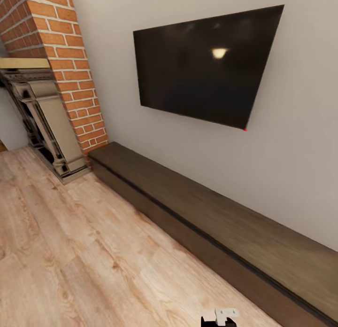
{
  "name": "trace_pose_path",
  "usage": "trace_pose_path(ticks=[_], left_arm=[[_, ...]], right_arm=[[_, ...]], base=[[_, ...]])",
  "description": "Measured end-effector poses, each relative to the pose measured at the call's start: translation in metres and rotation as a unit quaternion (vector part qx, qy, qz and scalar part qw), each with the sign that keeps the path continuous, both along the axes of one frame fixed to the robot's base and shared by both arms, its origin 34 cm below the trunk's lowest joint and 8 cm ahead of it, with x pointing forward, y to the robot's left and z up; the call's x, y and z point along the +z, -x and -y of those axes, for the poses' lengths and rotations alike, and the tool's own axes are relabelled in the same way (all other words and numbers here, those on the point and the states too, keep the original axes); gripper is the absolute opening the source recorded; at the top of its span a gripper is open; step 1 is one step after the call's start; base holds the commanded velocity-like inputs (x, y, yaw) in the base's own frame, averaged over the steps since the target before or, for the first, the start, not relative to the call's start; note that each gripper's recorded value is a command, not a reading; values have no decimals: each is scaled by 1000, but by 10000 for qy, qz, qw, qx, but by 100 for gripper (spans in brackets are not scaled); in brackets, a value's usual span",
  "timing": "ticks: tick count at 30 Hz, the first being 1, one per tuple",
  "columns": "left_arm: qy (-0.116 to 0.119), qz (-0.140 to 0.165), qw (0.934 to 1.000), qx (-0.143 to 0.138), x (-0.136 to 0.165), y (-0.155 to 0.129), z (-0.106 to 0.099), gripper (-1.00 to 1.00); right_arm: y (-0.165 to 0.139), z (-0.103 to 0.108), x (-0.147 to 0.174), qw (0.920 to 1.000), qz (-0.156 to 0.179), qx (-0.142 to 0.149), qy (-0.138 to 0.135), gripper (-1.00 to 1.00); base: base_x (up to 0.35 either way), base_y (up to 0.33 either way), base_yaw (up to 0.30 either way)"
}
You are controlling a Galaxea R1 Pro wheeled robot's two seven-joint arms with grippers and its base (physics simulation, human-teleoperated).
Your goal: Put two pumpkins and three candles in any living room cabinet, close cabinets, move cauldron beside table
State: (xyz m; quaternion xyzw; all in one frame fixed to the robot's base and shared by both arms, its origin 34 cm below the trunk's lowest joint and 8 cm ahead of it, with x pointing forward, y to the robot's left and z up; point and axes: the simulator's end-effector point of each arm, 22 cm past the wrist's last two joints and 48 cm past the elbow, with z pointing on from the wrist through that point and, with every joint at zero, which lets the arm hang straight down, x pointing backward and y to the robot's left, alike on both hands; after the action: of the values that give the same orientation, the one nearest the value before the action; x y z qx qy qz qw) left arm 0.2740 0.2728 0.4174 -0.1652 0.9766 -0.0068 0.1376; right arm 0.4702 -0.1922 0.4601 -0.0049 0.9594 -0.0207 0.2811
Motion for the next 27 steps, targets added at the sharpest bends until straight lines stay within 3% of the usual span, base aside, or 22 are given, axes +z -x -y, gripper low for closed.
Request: trace_pose_path(ticks=[5, 13, 27], left_arm=[[-14, -16, 10000, 15, 0, 2, -2, 100], [-11, -35, 10000, 26, 0, 3, -1, 100], [9, -44, 10000, 21, -1, 4, 2, 100]], right_arm=[[0, 0, 0, 10000, 26, -6, -4, 100], [0, 0, 0, 10000, 26, -6, -2, 100], [0, 0, 0, 10000, 26, 0, -1, 100]], base=[[286, 144, 63], [230, 216, 243], [102, 271, 273]])
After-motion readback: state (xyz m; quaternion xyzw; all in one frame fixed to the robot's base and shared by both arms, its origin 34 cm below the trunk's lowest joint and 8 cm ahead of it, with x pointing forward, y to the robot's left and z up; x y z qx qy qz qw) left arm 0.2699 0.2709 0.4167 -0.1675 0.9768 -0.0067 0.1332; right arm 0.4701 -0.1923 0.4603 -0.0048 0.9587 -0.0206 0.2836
